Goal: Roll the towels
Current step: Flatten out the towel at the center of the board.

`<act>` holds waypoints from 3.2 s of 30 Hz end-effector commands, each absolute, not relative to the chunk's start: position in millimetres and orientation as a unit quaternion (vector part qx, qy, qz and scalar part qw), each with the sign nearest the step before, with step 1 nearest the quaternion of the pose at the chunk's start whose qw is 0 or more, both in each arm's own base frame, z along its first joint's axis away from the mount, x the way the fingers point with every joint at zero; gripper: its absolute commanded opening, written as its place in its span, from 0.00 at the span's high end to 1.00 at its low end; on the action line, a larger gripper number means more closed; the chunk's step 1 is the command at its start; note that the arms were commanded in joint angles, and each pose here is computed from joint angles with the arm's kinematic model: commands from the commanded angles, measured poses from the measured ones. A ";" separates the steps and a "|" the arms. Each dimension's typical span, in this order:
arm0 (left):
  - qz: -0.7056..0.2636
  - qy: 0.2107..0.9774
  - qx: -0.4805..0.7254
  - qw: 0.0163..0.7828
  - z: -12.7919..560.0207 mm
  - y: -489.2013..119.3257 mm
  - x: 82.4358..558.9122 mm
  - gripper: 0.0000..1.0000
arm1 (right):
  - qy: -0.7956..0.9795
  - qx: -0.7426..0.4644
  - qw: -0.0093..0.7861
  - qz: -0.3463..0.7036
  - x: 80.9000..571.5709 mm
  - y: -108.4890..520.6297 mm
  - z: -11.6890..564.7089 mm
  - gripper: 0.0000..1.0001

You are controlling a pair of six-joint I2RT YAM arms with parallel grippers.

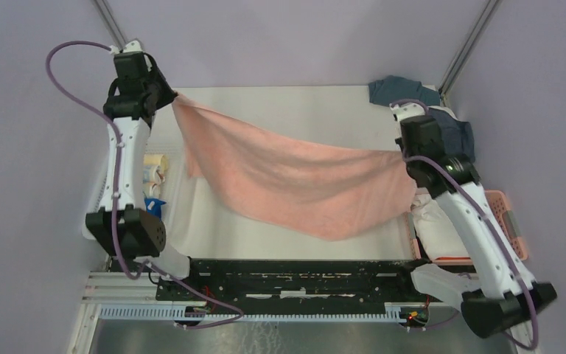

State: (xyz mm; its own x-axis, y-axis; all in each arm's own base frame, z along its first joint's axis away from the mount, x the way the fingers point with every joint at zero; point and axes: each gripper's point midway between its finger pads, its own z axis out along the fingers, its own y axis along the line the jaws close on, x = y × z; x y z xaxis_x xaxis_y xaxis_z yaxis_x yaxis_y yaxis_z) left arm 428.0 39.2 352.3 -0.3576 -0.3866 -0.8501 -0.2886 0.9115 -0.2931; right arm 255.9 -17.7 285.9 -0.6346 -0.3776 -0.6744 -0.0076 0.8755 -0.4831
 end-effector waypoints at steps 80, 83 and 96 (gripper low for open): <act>-0.242 0.844 -0.168 0.449 161.7 -18.4 661.7 0.97 | 0.917 0.003 0.335 -0.215 475.9 -104.3 170.0 1.00; -0.249 0.824 -0.183 0.475 194.6 0.6 658.8 0.97 | 0.908 0.004 0.365 -0.204 468.2 -98.9 188.7 1.00; -0.239 0.771 -0.138 0.574 331.5 10.6 606.6 0.97 | 0.853 -0.009 0.511 -0.108 411.5 -56.4 292.3 1.00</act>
State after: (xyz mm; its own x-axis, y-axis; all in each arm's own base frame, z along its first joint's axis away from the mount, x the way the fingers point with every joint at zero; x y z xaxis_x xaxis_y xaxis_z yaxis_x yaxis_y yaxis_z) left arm 613.5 3.9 251.2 -0.4535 -0.5101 -0.7309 -0.0243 0.8268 -0.5620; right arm 417.6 -63.0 237.3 -0.6138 -0.1315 -0.7784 0.0905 0.9678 -0.2348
